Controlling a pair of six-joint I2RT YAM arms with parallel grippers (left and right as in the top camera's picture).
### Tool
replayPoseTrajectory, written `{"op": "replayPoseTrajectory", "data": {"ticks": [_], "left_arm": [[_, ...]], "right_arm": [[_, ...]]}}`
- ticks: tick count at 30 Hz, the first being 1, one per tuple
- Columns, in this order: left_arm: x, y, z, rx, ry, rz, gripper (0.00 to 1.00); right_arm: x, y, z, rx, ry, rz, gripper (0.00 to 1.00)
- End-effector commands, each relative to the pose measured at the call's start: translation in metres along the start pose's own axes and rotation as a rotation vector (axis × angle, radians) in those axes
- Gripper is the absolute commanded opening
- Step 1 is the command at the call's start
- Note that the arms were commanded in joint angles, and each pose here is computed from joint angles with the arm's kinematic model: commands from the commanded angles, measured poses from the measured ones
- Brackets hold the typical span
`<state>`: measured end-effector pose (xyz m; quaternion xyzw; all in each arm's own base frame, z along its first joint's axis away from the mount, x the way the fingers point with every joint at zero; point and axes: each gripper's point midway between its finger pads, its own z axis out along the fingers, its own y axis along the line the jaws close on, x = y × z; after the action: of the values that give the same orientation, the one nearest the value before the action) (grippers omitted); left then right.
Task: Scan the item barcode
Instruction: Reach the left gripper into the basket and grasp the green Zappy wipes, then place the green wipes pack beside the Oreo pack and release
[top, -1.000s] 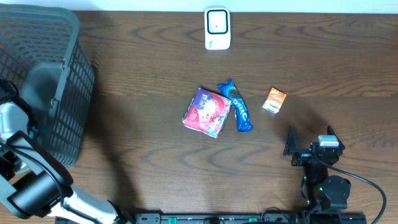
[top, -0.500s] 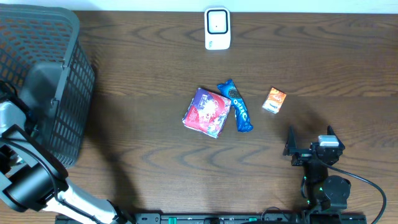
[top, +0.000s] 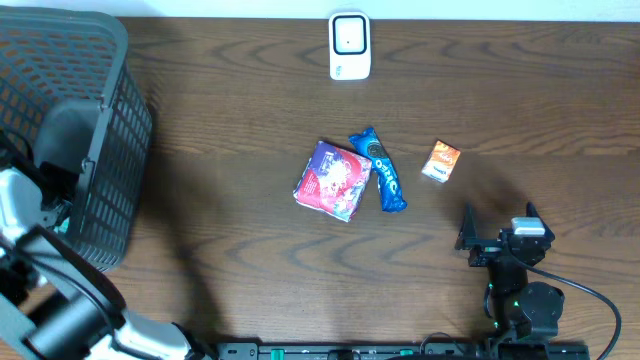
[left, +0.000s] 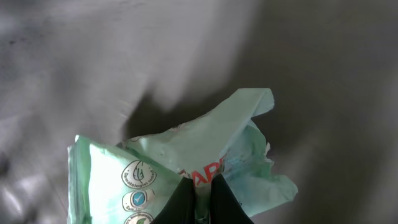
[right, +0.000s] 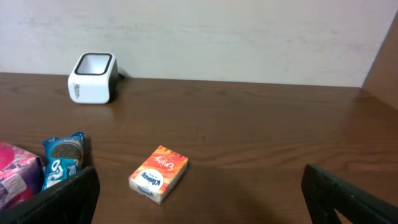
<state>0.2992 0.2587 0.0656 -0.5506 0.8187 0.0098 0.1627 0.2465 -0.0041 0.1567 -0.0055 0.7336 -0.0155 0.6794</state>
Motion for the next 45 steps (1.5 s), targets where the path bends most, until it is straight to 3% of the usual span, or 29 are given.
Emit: {"op": "replayPoseTrajectory", "data": {"ticks": [1,6,11,17,21,24,26,32,36,42,43,45], "left_arm": [[-0.020,-0.046,-0.079,0.258,-0.154,0.044,0.08],[-0.037,-0.078,-0.192,0.522,-0.410,0.062,0.07],[-0.022,-0.095,-0.298,0.772,-0.584,0.060,0.07],[0.072,-0.149,-0.372,1.113,-0.466,0.294,0.07],[0.154,-0.191,-0.388,1.248,-0.362,0.601,0.07],[0.221,-0.215,-0.388,1.318,-0.289,0.856,0.07],[0.253,-0.231,-0.377,1.304,-0.237,0.931,0.07],[0.340,-0.281,-0.304,1.120,-0.128,1.062,0.07],[0.411,-0.305,-0.260,1.103,-0.004,1.146,0.07],[0.484,-0.325,-0.209,1.101,0.107,1.170,0.09],[0.492,-0.326,-0.203,1.097,0.118,1.172,0.17],[0.505,-0.325,-0.191,1.084,0.138,1.185,0.47]], "right_arm": [[0.001,-0.001,0.000,0.003,0.002,-0.007,0.99],[0.001,-0.001,0.000,0.003,0.002,-0.007,0.99],[0.001,-0.001,0.000,0.003,0.002,-0.007,0.99],[0.001,-0.001,0.000,0.003,0.002,-0.007,0.99],[0.001,-0.001,0.000,0.003,0.002,-0.007,0.99],[0.001,-0.001,0.000,0.003,0.002,-0.007,0.99],[0.001,-0.001,0.000,0.003,0.002,-0.007,0.99],[0.001,-0.001,0.000,0.003,0.002,-0.007,0.99],[0.001,-0.001,0.000,0.003,0.002,-0.007,0.99],[0.001,-0.001,0.000,0.003,0.002,-0.007,0.99],[0.001,-0.001,0.000,0.003,0.002,-0.007,0.99],[0.001,-0.001,0.000,0.003,0.002,-0.007,0.99]]}}
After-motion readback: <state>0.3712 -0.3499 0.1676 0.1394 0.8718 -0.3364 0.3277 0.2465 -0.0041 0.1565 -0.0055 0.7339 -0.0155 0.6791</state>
